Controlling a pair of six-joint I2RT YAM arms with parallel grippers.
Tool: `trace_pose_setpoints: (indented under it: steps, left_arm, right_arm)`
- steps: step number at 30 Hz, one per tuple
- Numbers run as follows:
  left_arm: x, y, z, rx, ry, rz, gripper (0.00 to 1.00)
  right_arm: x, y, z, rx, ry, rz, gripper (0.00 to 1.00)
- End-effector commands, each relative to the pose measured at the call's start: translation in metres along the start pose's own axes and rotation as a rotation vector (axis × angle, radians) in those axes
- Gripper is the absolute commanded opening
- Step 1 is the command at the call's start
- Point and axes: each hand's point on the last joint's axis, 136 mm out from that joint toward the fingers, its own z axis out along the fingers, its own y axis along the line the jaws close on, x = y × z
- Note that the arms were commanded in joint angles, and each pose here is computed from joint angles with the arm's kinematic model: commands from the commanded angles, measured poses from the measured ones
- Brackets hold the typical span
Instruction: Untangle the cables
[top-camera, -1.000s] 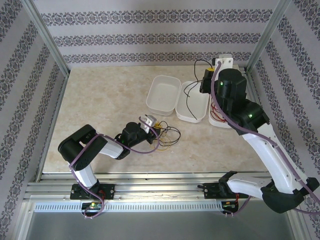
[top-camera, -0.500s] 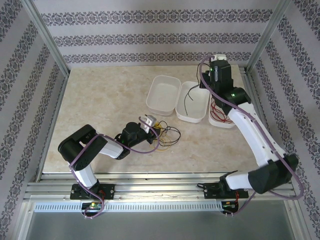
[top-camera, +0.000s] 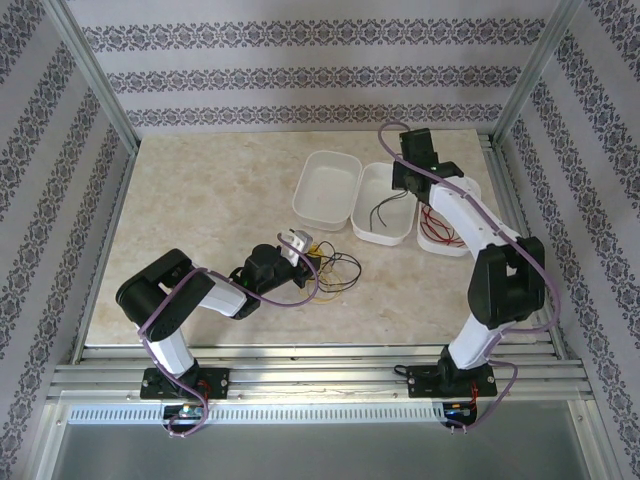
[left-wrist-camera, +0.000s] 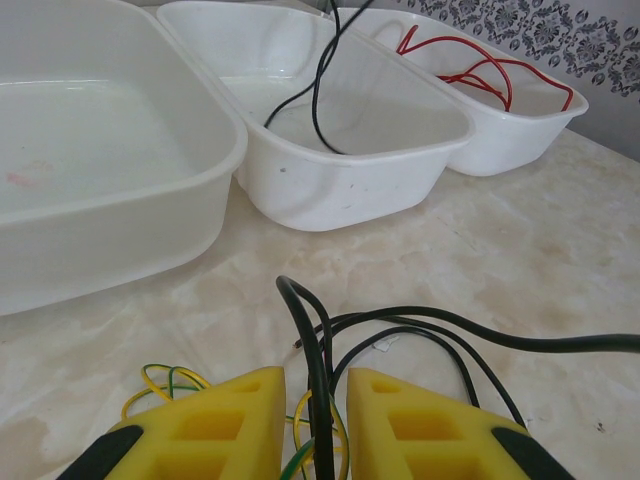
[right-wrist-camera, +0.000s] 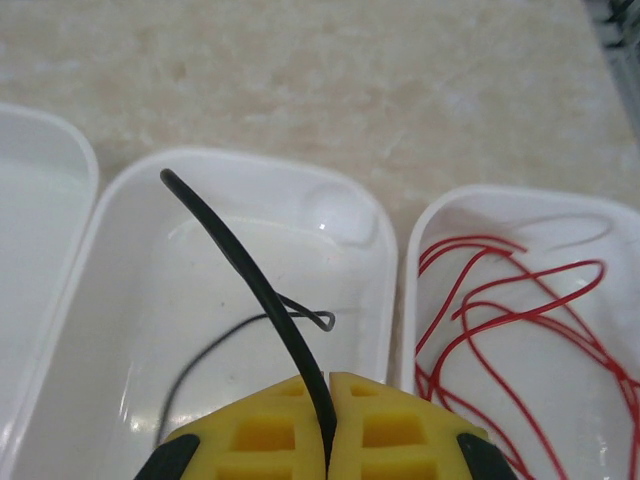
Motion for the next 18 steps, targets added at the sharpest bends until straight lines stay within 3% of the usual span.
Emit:
trace_pose_setpoints:
  steps: [1,18]
  left_arm:
    - [-0.017,-0.009,0.001,0.028,-0.040,0.000,0.22]
    - [-0.012,-0.008,0.001,0.026,-0.032,-0.007,0.22]
  right_arm:
    - [0.014,0.007,0.013,-0.029,0.074,0.020,0.00]
    - [0.076,0.027,0.087,-0.074,0.344,-0.024,0.00]
